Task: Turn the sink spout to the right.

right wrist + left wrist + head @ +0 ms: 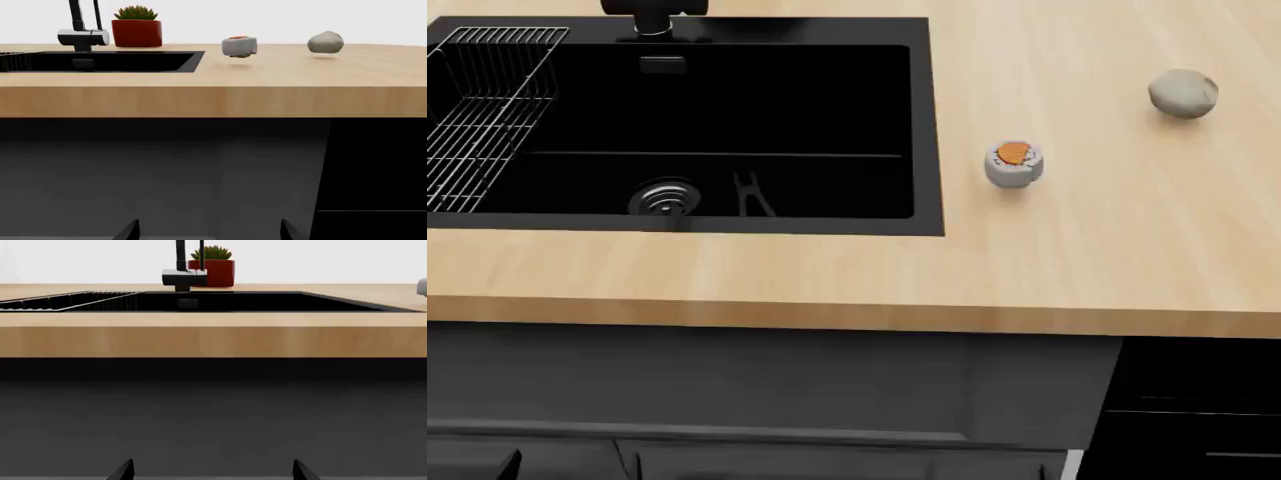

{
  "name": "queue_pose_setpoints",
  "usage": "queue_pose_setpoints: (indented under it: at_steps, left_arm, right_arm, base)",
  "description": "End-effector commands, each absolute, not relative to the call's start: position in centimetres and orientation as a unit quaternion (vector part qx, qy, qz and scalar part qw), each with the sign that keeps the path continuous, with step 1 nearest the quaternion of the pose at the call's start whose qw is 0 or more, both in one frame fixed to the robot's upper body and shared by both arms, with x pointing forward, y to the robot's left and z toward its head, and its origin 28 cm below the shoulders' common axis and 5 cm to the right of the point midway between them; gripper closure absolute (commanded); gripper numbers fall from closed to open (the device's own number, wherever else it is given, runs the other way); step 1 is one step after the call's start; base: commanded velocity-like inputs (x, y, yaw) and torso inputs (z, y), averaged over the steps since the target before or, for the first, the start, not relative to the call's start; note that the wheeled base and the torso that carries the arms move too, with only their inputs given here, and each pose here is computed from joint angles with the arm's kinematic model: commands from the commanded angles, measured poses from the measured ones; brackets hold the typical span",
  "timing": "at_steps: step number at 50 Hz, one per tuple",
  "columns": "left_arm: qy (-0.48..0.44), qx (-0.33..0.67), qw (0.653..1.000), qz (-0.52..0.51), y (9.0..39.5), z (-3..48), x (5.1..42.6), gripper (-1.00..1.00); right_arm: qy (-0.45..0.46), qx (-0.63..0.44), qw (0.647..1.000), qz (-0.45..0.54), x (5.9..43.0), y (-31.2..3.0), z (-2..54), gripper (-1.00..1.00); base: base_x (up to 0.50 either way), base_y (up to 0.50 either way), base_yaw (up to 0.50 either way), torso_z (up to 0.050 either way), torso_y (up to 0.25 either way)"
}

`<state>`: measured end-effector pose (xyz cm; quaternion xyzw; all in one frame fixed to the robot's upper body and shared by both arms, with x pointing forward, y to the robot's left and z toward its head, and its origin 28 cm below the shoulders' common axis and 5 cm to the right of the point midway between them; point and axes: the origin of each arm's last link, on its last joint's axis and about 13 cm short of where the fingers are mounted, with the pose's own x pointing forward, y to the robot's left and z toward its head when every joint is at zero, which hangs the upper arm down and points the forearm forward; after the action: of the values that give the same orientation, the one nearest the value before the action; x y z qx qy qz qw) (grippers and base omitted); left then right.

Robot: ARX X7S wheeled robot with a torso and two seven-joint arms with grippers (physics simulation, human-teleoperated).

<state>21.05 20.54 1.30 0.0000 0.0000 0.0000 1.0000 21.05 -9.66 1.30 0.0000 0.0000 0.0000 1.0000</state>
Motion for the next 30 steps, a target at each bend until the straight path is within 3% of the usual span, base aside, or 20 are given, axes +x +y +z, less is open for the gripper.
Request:
queue_pose_setpoints:
  at_steps: [1, 23, 30]
  left_arm:
    - [0.0, 0.0, 1.0, 0.0, 20.55, 1.3, 21.05, -1.0]
    - [-0.013, 0.004, 1.0, -0.014, 20.41, 1.55, 20.75, -1.0]
    - [-0.027, -0.01, 0.999, -0.024, 20.45, 1.78, 20.61, -1.0]
  right_arm:
    - [0.0, 0.0, 1.0, 0.0, 21.05, -9.63, 1.3, -1.0]
    - [-0.001, -0.008, 1.0, -0.011, 21.07, -9.79, 1.12, -1.0]
    - [-0.001, -0.012, 1.0, -0.008, 21.09, -9.71, 1.1, -1.0]
  base:
    - [0.0, 0.0, 0.0, 0.0, 0.0]
    - [0.0, 0.0, 0.0, 0.0, 0.0]
    - [0.0, 0.0, 0.0, 0.045, 0.0]
